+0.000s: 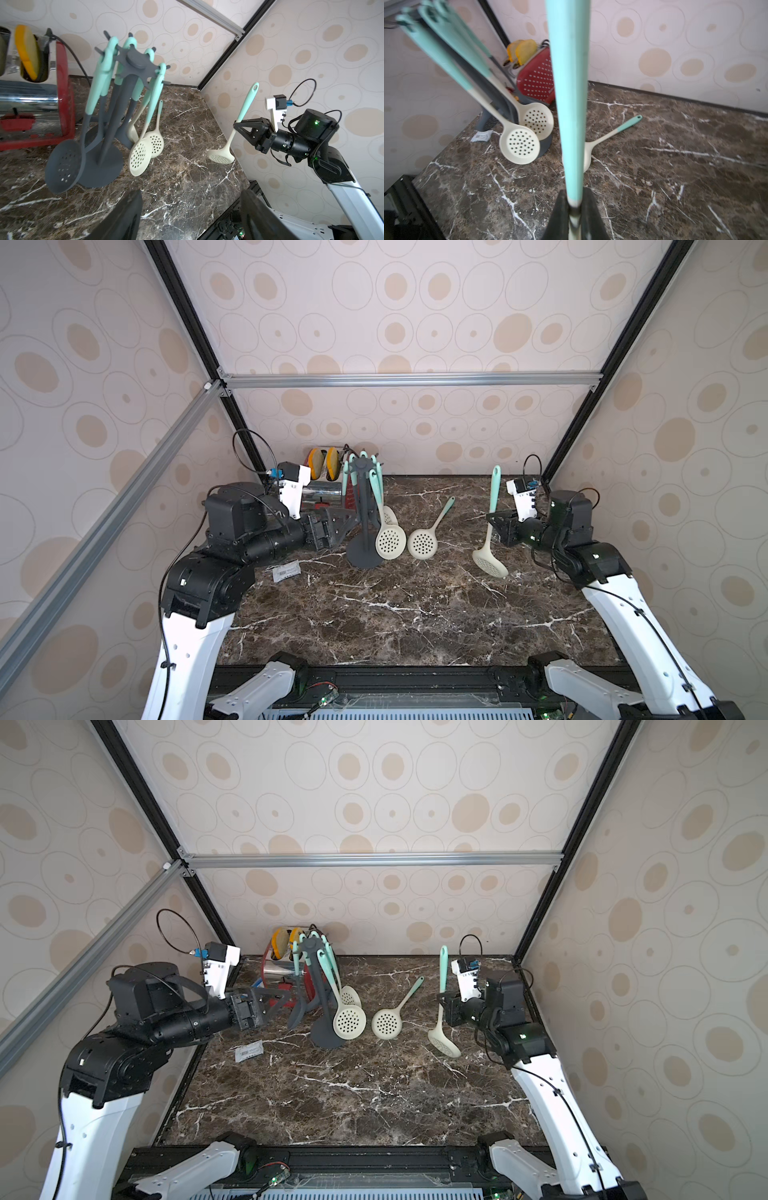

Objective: Hang the skimmer on the kitchen utensil rack
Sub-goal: Pick up the skimmer from the center of the board.

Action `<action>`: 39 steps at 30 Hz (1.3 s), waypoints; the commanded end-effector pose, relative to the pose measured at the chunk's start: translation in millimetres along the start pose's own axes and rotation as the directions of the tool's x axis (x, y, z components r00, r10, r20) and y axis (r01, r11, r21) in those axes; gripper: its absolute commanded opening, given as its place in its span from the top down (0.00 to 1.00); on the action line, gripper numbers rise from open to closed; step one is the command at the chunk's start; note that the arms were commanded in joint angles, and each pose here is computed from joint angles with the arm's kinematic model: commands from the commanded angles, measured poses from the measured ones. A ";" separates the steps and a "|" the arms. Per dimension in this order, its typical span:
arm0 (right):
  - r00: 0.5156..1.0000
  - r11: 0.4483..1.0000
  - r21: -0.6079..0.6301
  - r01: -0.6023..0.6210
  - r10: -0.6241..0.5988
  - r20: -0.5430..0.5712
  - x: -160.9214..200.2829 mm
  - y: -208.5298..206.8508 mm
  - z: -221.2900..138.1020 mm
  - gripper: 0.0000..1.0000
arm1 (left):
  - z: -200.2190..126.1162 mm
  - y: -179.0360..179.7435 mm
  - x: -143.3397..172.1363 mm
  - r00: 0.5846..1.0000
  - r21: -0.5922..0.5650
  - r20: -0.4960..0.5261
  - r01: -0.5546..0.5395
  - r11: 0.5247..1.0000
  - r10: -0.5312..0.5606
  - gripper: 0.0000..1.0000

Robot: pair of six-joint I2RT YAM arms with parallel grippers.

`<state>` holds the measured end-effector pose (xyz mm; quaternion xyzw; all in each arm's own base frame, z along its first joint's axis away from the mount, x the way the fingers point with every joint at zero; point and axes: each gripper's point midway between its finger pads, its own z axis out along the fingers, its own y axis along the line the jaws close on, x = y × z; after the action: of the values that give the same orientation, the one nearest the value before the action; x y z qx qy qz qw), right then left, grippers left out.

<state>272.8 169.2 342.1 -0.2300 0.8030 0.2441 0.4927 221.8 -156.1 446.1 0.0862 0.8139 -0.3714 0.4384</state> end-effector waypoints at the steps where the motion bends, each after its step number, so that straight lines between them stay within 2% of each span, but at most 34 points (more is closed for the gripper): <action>1: 0.998 0.998 0.022 0.066 -0.066 -0.006 -7.5 20.3 -15.7 1.00 | 0.6 -25.8 -18.3 0.998 0.062 0.050 -0.039 0.997 0.036 0.23; 6: 0.999 0.997 0.063 0.040 -0.042 0.031 -24.0 49.1 -24.5 1.00 | 23.2 -48.2 -12.0 0.993 0.074 0.042 -0.109 0.991 0.106 0.22; 14: 1.000 1.000 -0.007 -0.015 0.016 0.020 -34.7 101.3 -11.3 1.00 | 59.1 -95.5 -2.9 0.981 0.195 0.080 -0.189 0.962 0.176 0.23; 21: 0.998 0.995 -0.090 -0.042 0.046 0.039 -48.1 135.5 -7.0 1.00 | 80.4 -109.2 -1.3 0.980 0.247 0.095 -0.192 0.950 0.173 0.22; 29: 0.997 0.982 -0.182 -0.055 0.063 0.042 -56.7 164.1 -2.8 1.00 | 108.5 -119.9 9.4 0.984 0.284 0.055 -0.176 0.943 0.167 0.24; 32: 0.998 0.979 -0.202 -0.038 0.048 0.047 -58.8 173.3 -3.2 1.00 | 119.5 -119.1 14.2 0.985 0.277 0.034 -0.170 0.946 0.167 0.31; 37: 0.997 0.980 -0.197 -0.042 0.055 0.062 -58.4 172.0 -7.8 1.00 | 125.1 -108.7 14.6 0.983 0.219 0.032 -0.183 0.958 0.181 0.50; 39: 0.996 0.979 -0.199 -0.042 0.056 0.064 -58.3 171.5 -8.8 1.00 | 126.7 -106.5 15.6 0.983 0.210 0.028 -0.182 0.961 0.180 0.62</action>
<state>189.1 308.4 406.2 -0.2619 0.7797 0.3222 0.4687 246.4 -323.9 435.2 0.2056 0.7659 -0.4164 0.4447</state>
